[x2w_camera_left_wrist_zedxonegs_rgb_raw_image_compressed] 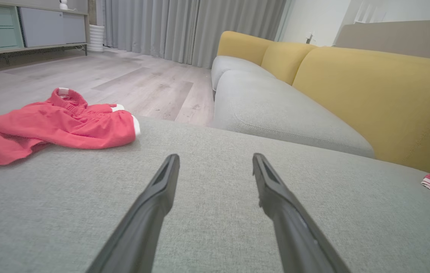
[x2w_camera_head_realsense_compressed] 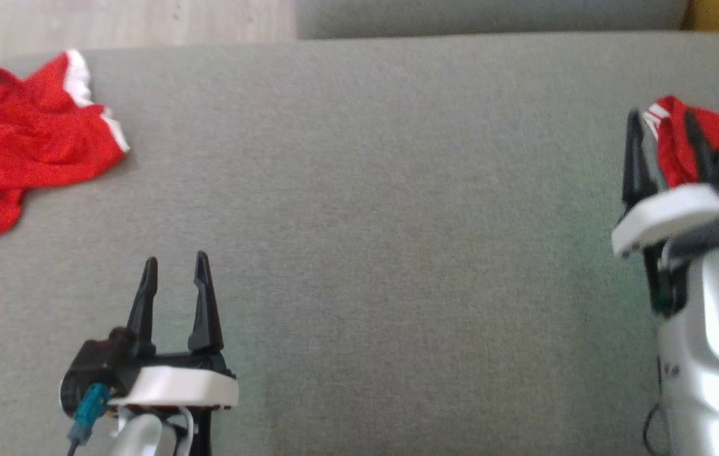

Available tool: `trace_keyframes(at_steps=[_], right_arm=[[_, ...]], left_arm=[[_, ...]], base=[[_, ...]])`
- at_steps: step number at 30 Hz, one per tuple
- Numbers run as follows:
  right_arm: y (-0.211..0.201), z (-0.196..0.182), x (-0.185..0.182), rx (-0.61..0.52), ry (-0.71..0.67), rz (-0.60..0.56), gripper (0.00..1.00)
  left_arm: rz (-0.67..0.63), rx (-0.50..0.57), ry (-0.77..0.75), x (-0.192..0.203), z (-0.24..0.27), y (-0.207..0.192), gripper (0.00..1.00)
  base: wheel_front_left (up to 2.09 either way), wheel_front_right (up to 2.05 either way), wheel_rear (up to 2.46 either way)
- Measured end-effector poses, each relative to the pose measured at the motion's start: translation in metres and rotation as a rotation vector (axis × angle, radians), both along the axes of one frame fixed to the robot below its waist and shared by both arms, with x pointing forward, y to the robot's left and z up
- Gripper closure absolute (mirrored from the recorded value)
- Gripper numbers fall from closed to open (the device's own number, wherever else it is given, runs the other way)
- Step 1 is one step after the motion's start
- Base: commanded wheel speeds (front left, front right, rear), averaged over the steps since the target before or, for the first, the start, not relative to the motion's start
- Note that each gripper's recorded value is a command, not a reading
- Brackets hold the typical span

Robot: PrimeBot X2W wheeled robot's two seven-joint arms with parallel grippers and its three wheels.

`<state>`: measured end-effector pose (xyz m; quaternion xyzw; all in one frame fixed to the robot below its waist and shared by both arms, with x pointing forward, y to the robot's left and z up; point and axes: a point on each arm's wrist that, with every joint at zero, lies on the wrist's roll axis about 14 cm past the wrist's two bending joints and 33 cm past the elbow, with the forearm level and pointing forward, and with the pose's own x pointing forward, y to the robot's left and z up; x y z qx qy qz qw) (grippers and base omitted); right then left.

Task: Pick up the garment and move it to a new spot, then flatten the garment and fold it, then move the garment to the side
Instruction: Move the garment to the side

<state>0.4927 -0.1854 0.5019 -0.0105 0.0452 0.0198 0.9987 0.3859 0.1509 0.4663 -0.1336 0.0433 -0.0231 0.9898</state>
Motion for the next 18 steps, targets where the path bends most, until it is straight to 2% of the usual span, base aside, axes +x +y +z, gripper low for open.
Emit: trace_keyframes(at_steps=[4, 10, 18], right_arm=[[0.022, -0.009, -0.028, 0.062, 0.009, 0.056, 0.0], [0.045, -0.017, -0.072, 0.078, 0.0, 0.127, 0.0], [0.053, -0.014, -0.112, 0.123, -0.014, 0.155, 0.0]], left_arm=[[0.037, 0.002, -0.008, -0.016, 0.004, 0.011, 0.0], [0.071, 0.002, 0.006, -0.041, 0.0, 0.019, 0.0], [0.059, -0.003, 0.022, -0.061, -0.005, 0.014, 0.0]], base=[[0.0, 0.0, 0.0], [0.0, 0.0, 0.0], [0.0, 0.0, 0.0]])
